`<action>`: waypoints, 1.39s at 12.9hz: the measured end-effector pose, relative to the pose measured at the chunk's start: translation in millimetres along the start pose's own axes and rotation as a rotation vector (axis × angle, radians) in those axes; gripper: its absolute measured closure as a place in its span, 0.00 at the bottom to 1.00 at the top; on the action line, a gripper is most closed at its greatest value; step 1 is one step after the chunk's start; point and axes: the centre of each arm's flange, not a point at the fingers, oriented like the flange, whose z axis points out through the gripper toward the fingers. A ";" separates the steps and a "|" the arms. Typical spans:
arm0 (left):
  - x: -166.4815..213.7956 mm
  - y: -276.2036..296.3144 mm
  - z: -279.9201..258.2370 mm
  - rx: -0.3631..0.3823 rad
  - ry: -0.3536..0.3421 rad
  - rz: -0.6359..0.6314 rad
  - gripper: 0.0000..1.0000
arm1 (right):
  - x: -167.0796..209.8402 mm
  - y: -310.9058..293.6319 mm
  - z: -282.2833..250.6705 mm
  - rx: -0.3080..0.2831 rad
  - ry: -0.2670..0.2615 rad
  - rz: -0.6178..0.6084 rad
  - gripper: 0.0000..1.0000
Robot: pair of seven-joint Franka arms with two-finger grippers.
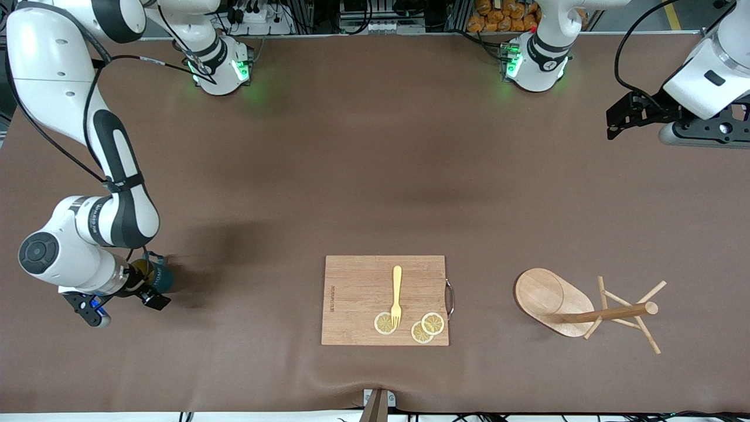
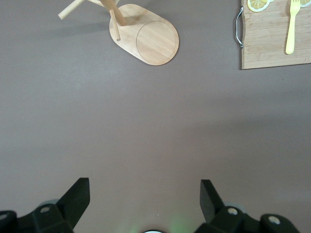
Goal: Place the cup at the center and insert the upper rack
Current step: 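Lower the right gripper over the mug rim and close it, then lift the teal mug and carry it toward the table center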
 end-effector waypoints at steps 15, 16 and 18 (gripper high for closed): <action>1.5 1.3 2.5 0.000 -0.005 0.002 0.00 | -20.2 -22.0 19.4 -0.014 -0.028 -0.089 0.96; 1.5 1.4 2.5 0.000 -0.005 0.002 0.00 | -34.4 -41.0 16.0 -0.017 -0.037 -0.122 0.96; 1.5 1.5 2.5 0.000 -0.005 0.003 0.00 | -73.0 -89.5 0.6 -0.012 -0.042 -0.208 0.96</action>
